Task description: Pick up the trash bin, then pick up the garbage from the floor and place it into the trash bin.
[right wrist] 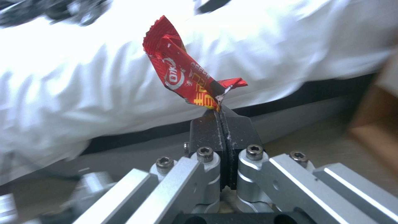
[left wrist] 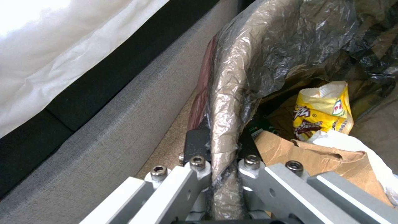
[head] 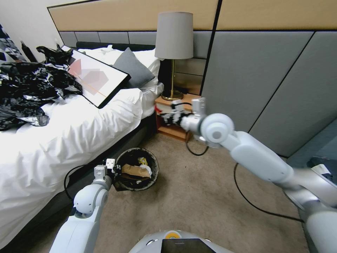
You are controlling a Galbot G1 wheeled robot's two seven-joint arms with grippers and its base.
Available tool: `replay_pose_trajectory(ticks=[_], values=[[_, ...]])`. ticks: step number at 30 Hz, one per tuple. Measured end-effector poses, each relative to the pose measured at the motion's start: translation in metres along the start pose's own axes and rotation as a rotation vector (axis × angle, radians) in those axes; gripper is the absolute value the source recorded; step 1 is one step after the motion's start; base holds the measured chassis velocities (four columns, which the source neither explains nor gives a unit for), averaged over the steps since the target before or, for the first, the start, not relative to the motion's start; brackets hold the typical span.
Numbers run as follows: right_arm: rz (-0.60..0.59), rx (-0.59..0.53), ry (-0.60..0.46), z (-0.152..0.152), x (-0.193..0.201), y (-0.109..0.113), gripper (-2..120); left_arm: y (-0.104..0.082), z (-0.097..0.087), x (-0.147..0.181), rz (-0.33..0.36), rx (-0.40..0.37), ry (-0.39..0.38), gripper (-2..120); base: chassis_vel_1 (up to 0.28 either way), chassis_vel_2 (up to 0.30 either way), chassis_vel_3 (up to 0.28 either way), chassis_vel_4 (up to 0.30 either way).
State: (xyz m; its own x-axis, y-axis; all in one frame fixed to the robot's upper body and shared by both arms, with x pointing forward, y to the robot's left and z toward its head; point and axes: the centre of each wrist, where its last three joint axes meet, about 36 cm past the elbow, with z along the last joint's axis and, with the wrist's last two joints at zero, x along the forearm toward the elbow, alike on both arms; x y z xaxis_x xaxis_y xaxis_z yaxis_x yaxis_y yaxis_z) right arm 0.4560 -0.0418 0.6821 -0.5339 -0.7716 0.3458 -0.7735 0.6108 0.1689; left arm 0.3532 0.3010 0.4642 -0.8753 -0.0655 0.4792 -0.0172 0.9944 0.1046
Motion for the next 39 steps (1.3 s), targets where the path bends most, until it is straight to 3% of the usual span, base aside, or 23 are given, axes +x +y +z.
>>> replay_pose_trajectory(ticks=[3, 13, 25, 39], values=[[-0.066, -0.005, 0.045, 0.016, -0.022, 0.03, 0, 0.002, -0.001, 0.0, -0.006, 0.002, -0.002, 0, 0.0, 0.0, 0.0, 0.0], [-0.09, -0.025, 0.13, 0.048, -0.052, 0.054, 0, 0.003, -0.001, 0.001, -0.006, 0.009, -0.006, 0, 0.0, 0.0, 0.0, 0.0], [-0.025, -0.026, 0.2, 0.077, -0.074, 0.049, 0, 0.004, -0.001, -0.002, -0.009, 0.022, -0.004, 0, 0.0, 0.0, 0.0, 0.0], [0.022, -0.015, 0.217, 0.092, -0.069, 0.029, 0, 0.005, 0.002, -0.006, -0.013, 0.027, 0.006, 0, 0.0, 0.0, 0.0, 0.0]])
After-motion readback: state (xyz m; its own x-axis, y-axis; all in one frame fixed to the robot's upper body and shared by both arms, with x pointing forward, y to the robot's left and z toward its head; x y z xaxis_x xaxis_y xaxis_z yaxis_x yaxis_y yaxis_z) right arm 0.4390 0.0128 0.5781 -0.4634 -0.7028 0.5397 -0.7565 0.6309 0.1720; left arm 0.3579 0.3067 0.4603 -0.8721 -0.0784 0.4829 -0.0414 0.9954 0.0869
